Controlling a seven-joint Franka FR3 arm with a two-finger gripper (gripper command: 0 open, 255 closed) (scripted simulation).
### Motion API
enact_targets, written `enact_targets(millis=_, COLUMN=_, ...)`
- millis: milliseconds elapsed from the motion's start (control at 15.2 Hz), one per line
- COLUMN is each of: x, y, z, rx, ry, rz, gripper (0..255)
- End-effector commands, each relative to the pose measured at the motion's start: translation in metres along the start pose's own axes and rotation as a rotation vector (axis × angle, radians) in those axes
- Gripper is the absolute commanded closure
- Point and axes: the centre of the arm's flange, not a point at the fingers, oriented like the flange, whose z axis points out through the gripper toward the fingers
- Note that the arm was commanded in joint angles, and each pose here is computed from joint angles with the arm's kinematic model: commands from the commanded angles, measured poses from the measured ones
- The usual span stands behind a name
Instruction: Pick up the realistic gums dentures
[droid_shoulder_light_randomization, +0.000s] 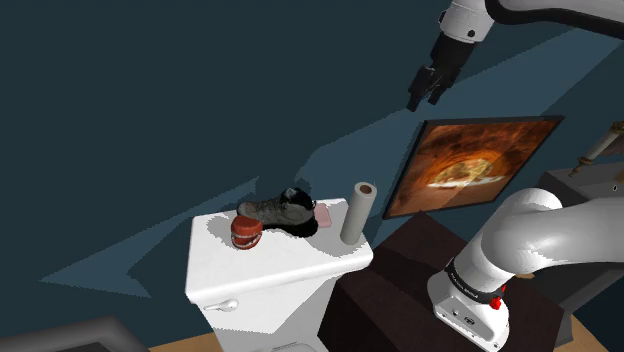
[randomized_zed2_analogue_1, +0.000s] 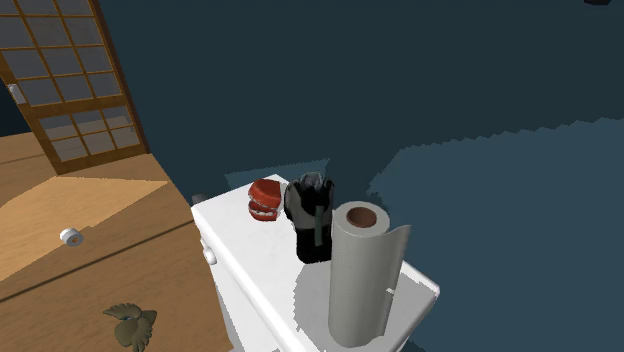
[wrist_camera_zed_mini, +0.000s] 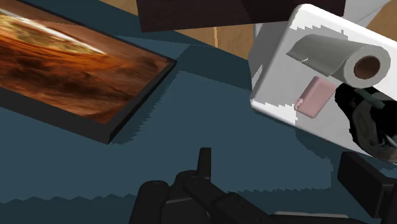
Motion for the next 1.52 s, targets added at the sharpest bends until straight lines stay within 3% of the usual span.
enact_targets(millis=0, x=0.000, y=0.000, z=0.000, rx=0.000, ry=0.000, rz=0.000, gripper=0)
enact_targets(millis=1452, x=0.081, y=-0.234, z=0.160, rx=-0.024, ry=-0.037, rz=-0.072, gripper=0)
